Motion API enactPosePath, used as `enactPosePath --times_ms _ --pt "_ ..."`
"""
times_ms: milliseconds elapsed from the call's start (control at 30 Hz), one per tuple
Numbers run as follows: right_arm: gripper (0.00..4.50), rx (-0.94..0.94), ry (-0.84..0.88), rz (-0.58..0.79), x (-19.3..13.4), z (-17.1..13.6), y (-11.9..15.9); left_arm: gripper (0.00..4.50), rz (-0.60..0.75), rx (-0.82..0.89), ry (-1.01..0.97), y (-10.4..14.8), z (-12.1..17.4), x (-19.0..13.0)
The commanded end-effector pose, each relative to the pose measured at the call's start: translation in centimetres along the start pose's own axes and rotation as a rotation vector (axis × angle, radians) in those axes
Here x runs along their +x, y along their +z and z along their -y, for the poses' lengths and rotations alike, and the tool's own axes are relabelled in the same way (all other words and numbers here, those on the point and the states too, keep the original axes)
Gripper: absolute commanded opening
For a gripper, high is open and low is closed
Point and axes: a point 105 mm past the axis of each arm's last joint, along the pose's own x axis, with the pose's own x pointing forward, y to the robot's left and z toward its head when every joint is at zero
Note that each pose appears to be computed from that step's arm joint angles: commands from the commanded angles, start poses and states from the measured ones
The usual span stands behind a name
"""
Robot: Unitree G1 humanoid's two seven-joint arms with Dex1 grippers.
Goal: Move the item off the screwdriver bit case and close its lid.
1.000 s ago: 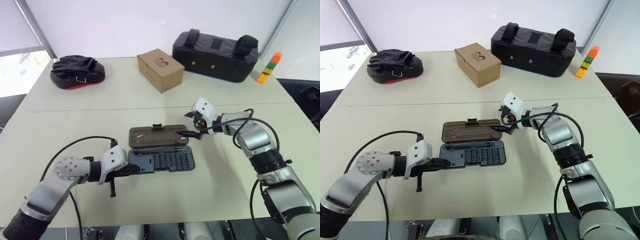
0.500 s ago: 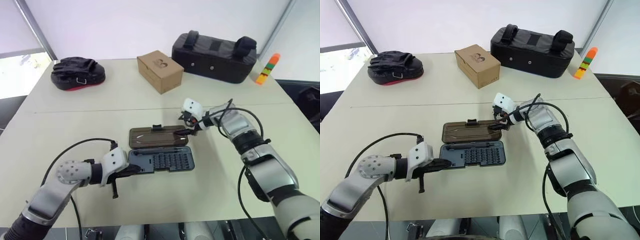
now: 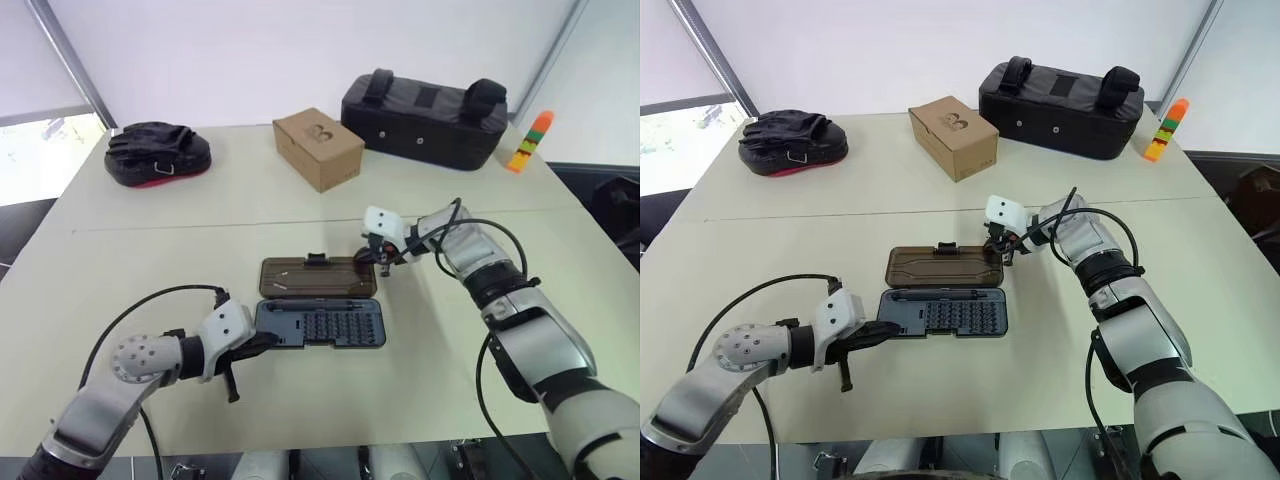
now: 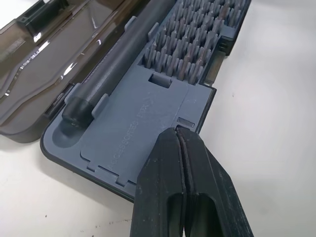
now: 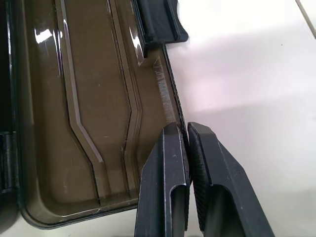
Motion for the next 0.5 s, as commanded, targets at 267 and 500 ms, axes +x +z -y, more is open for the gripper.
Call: enactPosePath --times_ms 267,500 --pt "0.04 -0.225 -0.123 0.113 -1.2 -0.1 2.5 0.0 -0.008 -0.069 -0.046 -0.7 1.0 0.8" --pt "0.04 -0.198 -0.204 0.202 -2.7 -0.2 3.6 0.0 0.064 -0.055 -0.038 0.8 0.6 1.4"
